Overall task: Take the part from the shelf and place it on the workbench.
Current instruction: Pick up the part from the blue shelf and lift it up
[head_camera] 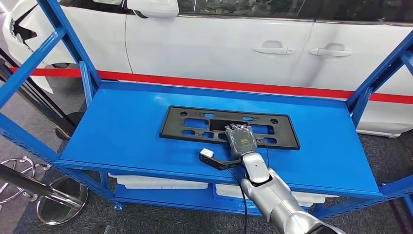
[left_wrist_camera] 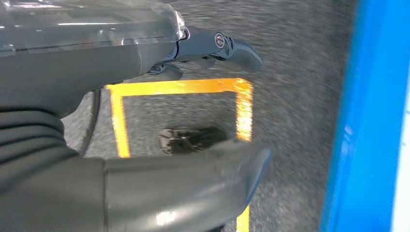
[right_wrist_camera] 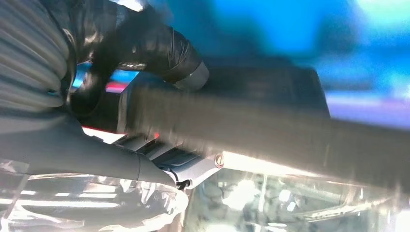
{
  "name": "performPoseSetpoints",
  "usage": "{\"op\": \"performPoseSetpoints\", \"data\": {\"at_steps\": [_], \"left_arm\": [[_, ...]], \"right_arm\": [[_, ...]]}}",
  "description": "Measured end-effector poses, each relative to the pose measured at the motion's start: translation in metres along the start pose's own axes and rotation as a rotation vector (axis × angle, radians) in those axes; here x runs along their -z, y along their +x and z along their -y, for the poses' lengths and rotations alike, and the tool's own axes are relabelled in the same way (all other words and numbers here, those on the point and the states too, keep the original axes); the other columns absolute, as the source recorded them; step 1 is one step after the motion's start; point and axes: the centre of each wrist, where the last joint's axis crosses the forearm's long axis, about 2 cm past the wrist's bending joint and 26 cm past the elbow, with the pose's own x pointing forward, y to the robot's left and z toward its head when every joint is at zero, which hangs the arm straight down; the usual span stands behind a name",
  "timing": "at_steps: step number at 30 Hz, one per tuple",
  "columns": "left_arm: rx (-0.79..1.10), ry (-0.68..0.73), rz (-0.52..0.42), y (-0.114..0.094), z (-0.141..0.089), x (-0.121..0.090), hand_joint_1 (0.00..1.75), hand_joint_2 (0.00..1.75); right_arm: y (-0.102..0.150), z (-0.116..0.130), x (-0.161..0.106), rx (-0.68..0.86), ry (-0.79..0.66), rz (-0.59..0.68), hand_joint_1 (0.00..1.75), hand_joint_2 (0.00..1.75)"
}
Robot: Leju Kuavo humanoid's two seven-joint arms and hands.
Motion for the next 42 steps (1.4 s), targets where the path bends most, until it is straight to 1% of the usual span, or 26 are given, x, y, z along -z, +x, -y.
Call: {"op": "performPoseSetpoints", "data": {"at_steps": [3, 5, 8, 10, 13, 16, 18, 19, 21, 25, 29, 38, 40, 42], "left_arm": [[-0.035, 0.032, -0.085, -0.010, -0.006, -0.005, 0.00, 1.75], [-0.057, 0.043, -0.138, -0.016, -0.010, -0.008, 0.00, 1.75], [-0.107, 0.051, -0.181, -0.019, -0.013, -0.010, 0.00, 1.75], [-0.144, 0.059, -0.188, -0.022, -0.015, -0.011, 0.00, 1.75], [-0.178, 0.070, -0.189, -0.025, -0.019, -0.014, 0.00, 1.75], [-0.204, 0.085, -0.189, -0.025, -0.021, -0.014, 0.00, 1.75], [-0.221, 0.099, -0.194, -0.026, -0.021, -0.015, 0.00, 1.75], [-0.228, 0.104, -0.196, -0.027, -0.021, -0.015, 0.00, 1.75], [-0.237, 0.109, -0.195, -0.027, -0.021, -0.015, 0.00, 1.75], [-0.248, 0.113, -0.190, -0.025, -0.021, -0.014, 0.00, 1.75], [-0.258, 0.115, -0.190, -0.025, -0.020, -0.014, 0.00, 1.75], [-0.265, 0.115, -0.190, -0.025, -0.019, -0.014, 0.00, 1.75], [-0.271, 0.115, -0.189, -0.025, -0.018, -0.014, 0.00, 1.75], [-0.278, 0.117, -0.189, -0.026, -0.017, -0.014, 0.00, 1.75]], "right_arm": [[-0.010, 0.014, -0.005, 0.230, -0.077, 0.052, 1.73, 1.75], [-0.015, 0.033, -0.005, 0.398, -0.164, 0.112, 1.73, 1.75], [-0.020, 0.068, -0.005, 0.664, -0.295, 0.247, 1.73, 1.75], [-0.023, 0.094, -0.009, 0.850, -0.364, 0.368, 1.73, 1.75], [-0.020, 0.139, -0.017, 1.104, -0.423, 0.583, 1.73, 1.75], [-0.009, 0.180, -0.025, 1.340, -0.401, 0.819, 1.73, 1.75], [-0.002, 0.202, -0.033, 1.439, -0.372, 0.962, 1.73, 1.75], [0.001, 0.212, -0.037, 1.458, -0.368, 1.018, 1.73, 1.75], [0.005, 0.225, -0.043, 1.461, -0.383, 1.083, 1.73, 1.75], [0.007, 0.238, -0.051, 1.446, -0.405, 1.144, 1.73, 1.75], [0.007, 0.244, -0.054, 1.431, -0.419, 1.169, 1.73, 1.75], [0.005, 0.246, -0.057, 1.427, -0.412, 1.182, 1.73, 1.75], [0.005, 0.247, -0.058, 1.463, -0.370, 1.222, 1.73, 1.75], [0.006, 0.248, -0.059, 1.529, -0.279, 1.287, 1.73, 1.75]]}}
